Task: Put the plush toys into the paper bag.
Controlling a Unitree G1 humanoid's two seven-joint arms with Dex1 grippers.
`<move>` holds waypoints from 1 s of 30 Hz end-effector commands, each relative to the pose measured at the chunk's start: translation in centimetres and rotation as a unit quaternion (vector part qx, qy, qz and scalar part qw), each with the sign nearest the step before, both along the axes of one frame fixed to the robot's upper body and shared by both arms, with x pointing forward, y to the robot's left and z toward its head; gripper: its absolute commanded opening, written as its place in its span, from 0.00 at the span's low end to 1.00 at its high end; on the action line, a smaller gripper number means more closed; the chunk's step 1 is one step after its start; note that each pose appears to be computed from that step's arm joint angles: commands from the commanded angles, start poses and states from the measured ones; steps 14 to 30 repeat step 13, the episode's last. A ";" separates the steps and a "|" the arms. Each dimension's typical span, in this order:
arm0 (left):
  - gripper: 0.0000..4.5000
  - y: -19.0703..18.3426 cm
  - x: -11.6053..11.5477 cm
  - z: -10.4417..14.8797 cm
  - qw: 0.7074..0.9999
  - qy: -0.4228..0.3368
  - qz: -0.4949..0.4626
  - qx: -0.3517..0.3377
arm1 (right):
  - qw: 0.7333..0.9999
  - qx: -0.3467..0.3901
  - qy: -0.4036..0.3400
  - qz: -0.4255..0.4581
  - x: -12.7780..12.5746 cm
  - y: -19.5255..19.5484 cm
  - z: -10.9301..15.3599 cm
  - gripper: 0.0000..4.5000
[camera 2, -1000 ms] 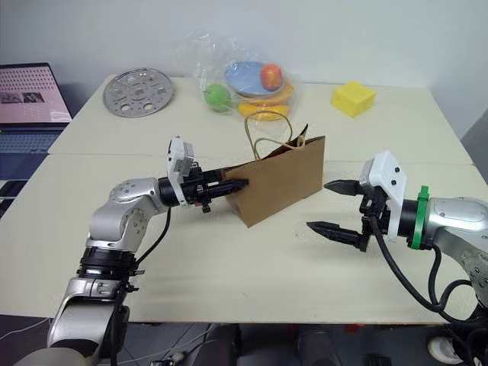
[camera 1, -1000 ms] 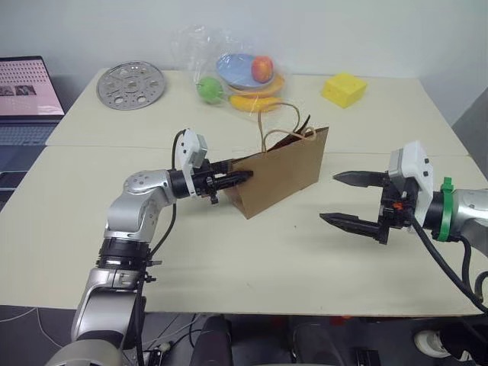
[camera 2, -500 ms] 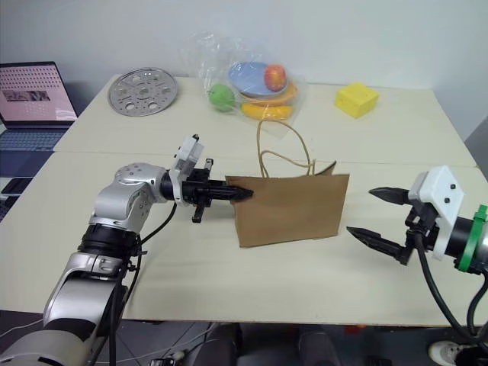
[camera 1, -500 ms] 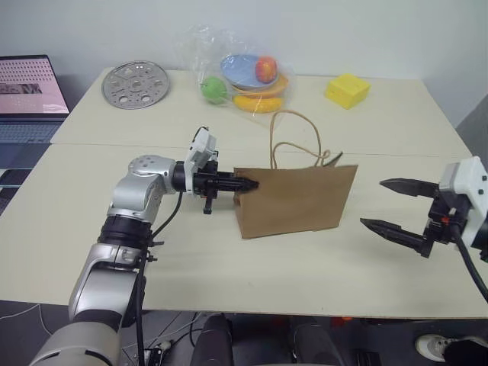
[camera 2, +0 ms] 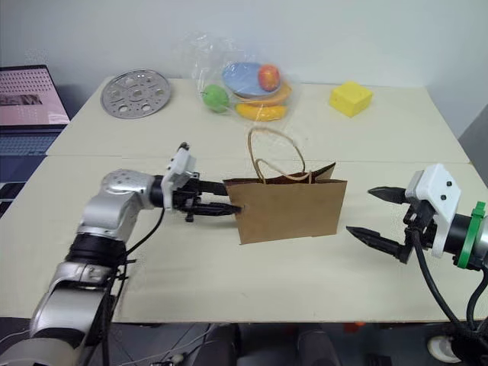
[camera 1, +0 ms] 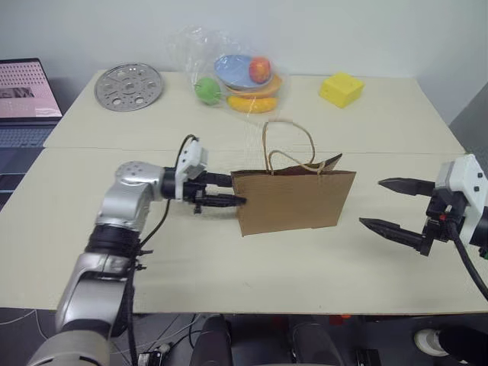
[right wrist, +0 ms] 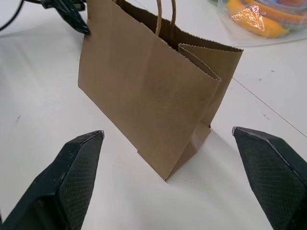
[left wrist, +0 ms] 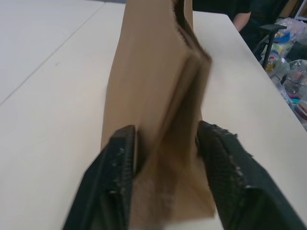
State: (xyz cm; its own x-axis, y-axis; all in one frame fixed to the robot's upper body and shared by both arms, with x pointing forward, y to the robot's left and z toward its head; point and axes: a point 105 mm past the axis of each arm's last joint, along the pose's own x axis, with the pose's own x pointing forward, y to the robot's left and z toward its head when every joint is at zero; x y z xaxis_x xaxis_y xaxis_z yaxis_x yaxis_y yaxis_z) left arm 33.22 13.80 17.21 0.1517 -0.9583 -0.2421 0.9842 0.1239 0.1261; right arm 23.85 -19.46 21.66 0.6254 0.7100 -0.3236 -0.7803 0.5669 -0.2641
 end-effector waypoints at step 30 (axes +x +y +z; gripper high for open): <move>0.99 11.0 -6.3 3.1 0.961 -0.048 0.249 0.111 | 0.997 -0.073 0.002 0.021 1.1 -5.1 3.0 1.00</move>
